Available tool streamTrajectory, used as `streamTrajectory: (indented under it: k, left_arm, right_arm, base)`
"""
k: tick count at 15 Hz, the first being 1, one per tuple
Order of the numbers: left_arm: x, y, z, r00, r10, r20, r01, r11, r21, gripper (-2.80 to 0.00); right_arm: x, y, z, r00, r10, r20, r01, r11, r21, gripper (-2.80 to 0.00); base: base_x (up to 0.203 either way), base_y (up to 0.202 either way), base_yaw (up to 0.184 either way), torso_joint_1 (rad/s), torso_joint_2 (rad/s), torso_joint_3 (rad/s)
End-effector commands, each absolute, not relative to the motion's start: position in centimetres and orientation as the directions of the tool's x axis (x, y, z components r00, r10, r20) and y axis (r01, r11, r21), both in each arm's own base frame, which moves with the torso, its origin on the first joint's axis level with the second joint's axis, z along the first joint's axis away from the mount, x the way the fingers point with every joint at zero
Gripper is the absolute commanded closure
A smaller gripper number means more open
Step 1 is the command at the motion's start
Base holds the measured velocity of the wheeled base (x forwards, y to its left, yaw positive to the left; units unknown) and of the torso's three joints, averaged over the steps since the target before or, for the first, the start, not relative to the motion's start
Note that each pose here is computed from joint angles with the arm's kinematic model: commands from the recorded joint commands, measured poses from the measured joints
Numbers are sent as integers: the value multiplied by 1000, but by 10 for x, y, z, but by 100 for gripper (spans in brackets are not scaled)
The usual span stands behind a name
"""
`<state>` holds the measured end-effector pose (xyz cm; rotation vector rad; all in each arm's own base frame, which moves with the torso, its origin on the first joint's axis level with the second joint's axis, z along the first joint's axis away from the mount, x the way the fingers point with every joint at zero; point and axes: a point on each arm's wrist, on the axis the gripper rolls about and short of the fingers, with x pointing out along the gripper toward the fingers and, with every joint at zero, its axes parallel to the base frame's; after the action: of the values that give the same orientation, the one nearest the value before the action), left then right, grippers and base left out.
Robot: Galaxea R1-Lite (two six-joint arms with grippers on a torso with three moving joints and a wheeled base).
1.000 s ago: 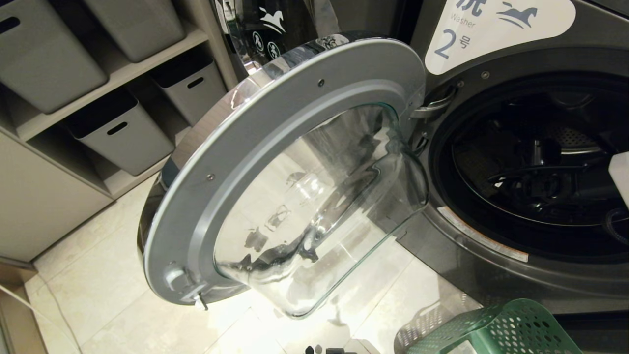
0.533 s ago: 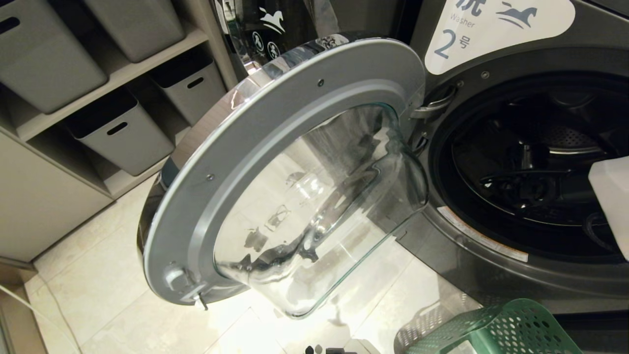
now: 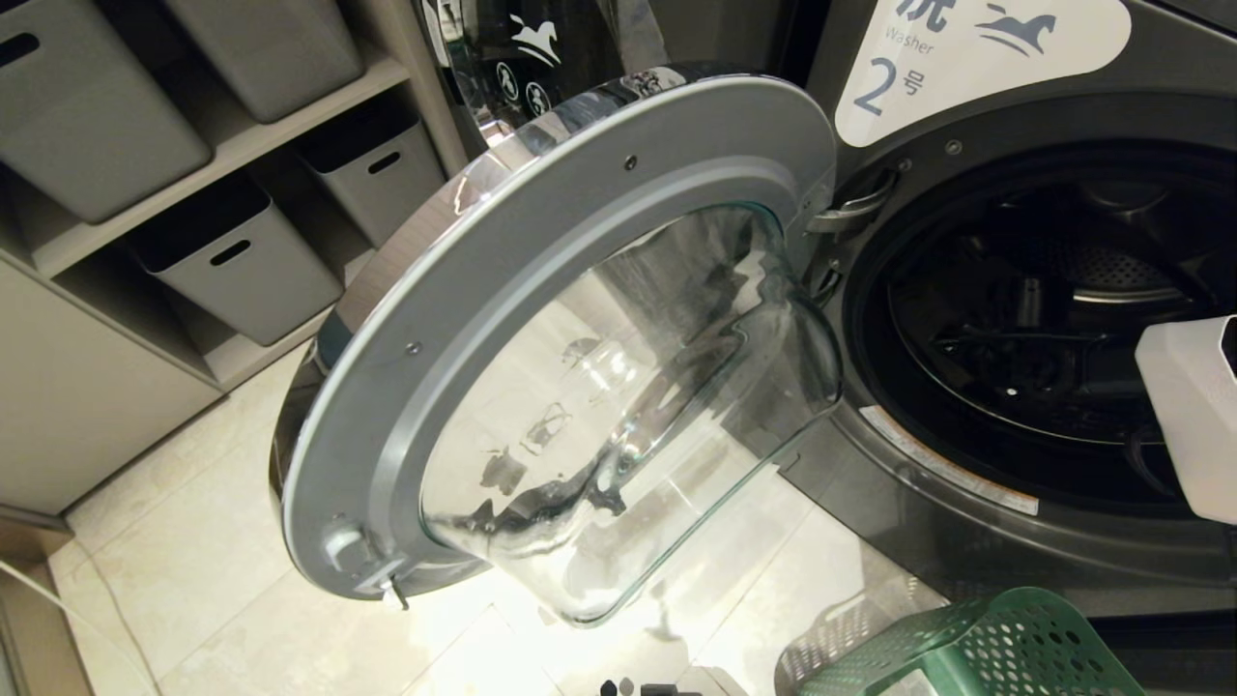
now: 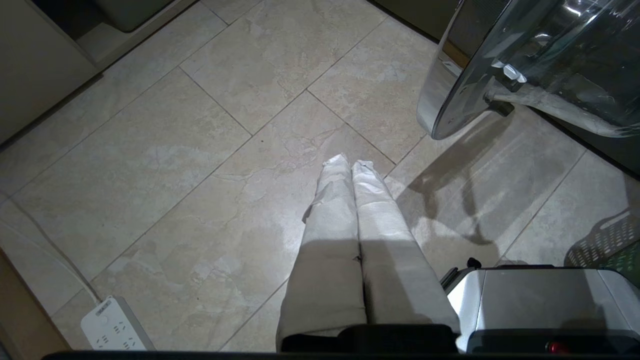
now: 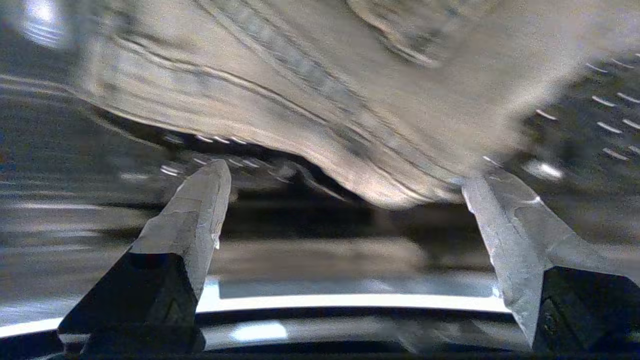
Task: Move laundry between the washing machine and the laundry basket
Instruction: Pick a cloth and place it into the basket
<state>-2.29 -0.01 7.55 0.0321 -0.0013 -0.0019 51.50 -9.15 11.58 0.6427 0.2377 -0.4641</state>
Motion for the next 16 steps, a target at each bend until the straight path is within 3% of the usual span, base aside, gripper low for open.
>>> streamTrajectory:
  k: [1,8,9,16]
  left_arm:
    - [-23,0,75,1000,-2,-2,2,999,32,0]
    - [-23,0,75,1000,-2,-2,2,999,32,0]
    - [-23,0,75,1000,-2,-2,2,999,32,0]
    - [-23,0,75,1000,-2,-2,2,999,32,0]
  right_arm:
    - [523,-87,106,890,-331,-312,453,710,538,-280]
    - [529,-84,107,920,-328,-214,390,728,564,-280]
    - [529,-84,109,922,-328,-208,386,728,566,0]
    - [527,-88,115,918,-345,-194,392,724,567,0]
  base:
    - [0,0,0,0,0,0]
    - [0,0,0,0,0,0]
    - [0,0,0,0,0,0]
    - [0,0,0,0,0,0]
